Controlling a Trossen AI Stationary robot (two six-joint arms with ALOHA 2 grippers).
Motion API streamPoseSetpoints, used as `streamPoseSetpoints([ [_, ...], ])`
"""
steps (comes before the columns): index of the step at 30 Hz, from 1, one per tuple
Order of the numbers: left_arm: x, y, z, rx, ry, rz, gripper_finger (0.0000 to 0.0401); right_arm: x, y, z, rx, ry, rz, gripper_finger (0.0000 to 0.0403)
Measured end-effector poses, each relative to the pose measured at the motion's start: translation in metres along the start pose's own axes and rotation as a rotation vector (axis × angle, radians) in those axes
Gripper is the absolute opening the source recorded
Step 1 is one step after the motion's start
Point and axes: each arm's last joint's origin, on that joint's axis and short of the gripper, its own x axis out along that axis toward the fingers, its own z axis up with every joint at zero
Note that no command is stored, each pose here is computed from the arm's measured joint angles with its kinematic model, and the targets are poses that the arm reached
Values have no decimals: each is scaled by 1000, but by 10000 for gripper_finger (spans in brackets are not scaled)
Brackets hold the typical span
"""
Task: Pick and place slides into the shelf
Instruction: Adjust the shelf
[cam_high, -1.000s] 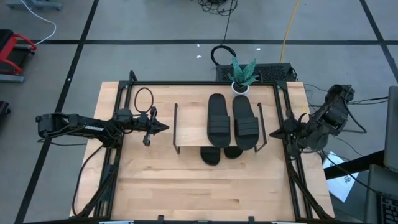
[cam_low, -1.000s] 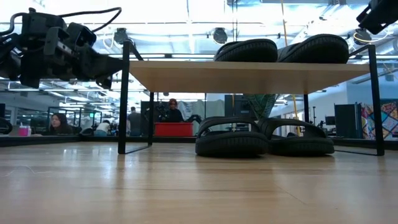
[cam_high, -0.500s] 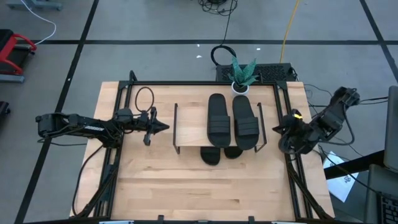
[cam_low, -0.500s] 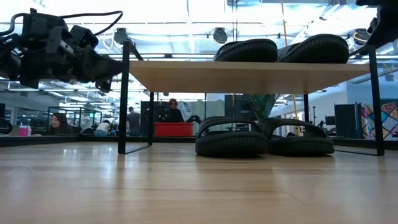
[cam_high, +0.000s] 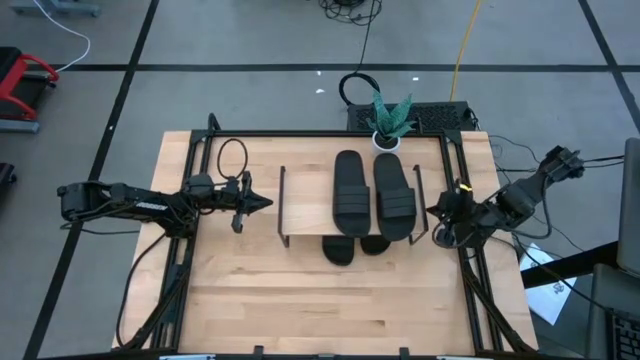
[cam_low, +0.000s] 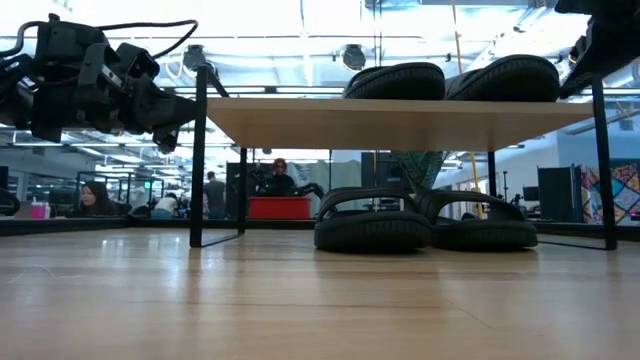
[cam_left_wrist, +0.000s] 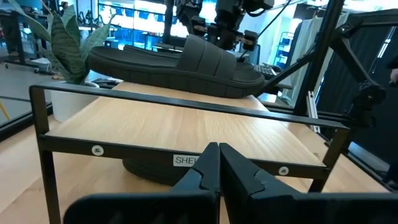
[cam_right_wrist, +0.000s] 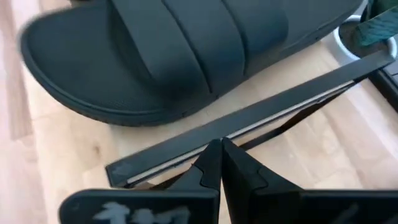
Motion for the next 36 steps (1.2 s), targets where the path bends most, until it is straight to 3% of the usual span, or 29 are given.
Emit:
streamPoseSetpoints([
  [9,0,1,-4,-26,37,26,5,18,1,-5,-7,43,-31,0],
  [17,0,0,-4,-40,38,20,5,29,8,12,-57,-23,40,0],
  [27,3,-8,-7,-27,59,-30,5,51,3,28,-72,48,41,0],
  [36,4,-8,-8,-30,68,7,5,56,2,33,-58,46,55,0],
])
